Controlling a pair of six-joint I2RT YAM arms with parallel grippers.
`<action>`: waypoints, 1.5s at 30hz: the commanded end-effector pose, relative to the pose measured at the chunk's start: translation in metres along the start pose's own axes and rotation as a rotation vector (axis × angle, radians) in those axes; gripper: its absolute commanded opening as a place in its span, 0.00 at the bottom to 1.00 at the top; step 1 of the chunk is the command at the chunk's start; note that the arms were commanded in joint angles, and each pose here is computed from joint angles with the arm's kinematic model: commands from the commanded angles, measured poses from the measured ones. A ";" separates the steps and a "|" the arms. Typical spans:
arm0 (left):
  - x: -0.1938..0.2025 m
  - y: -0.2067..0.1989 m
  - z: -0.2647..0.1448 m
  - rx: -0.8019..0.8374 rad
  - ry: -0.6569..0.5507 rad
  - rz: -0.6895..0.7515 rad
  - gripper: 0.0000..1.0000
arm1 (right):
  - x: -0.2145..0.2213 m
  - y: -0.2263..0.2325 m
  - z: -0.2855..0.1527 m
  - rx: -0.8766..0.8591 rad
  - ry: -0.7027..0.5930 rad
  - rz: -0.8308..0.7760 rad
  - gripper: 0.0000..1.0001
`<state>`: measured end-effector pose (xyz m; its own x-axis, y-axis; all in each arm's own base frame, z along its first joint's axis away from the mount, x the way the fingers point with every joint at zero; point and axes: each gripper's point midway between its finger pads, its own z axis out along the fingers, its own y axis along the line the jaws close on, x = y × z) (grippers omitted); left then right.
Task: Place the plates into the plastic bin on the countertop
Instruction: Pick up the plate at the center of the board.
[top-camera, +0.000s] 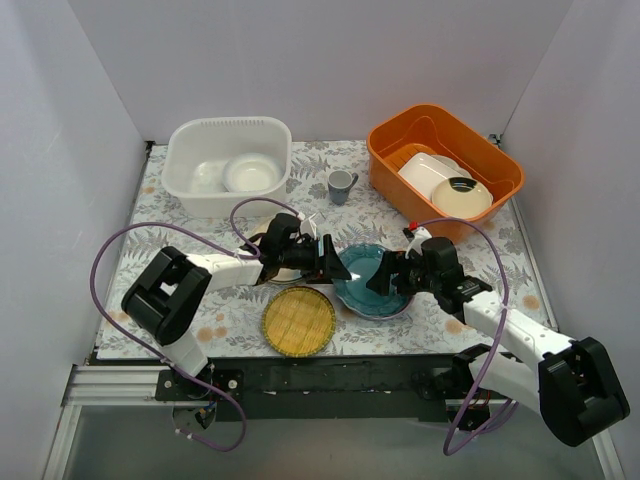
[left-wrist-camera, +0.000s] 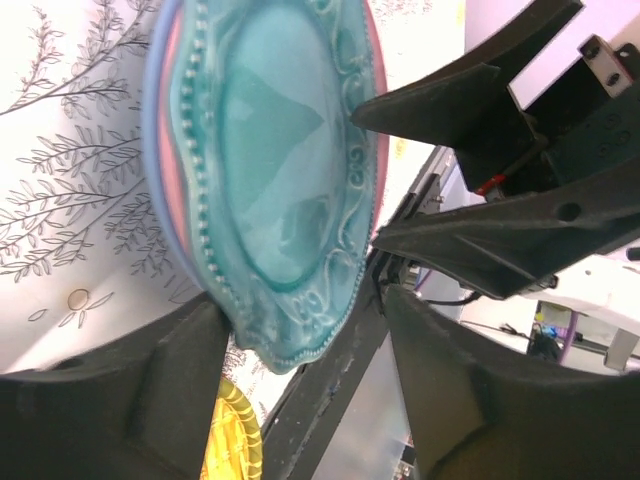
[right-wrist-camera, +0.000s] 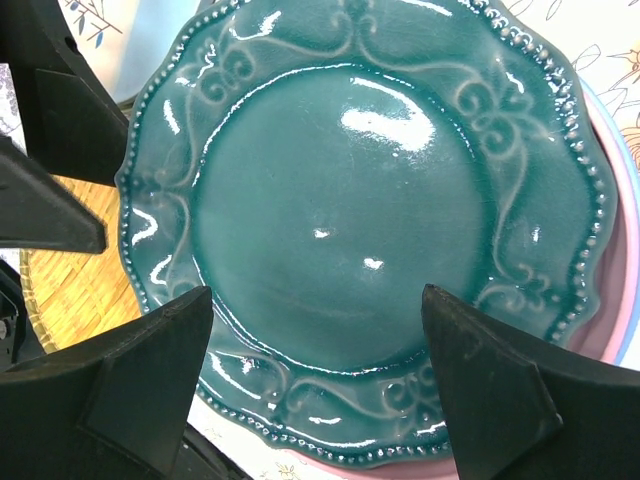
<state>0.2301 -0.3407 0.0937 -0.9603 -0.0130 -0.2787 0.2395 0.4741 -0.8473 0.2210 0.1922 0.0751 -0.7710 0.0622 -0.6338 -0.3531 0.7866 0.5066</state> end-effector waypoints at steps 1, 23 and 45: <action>-0.010 -0.008 0.006 0.014 -0.033 0.042 0.53 | -0.003 0.006 -0.002 -0.035 -0.031 -0.019 0.92; -0.011 0.000 0.007 -0.034 -0.060 0.019 0.00 | -0.007 0.009 -0.003 -0.046 -0.047 -0.029 0.93; -0.030 -0.046 -0.016 0.040 -0.138 0.087 0.00 | -0.030 0.016 -0.024 -0.040 -0.175 -0.047 0.98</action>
<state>0.2366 -0.3388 0.0895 -0.9572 -0.0727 -0.2802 0.1998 0.5345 -0.8212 0.2232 0.1902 0.1108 -0.6769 0.1161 -0.7269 -0.4087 0.7619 0.5024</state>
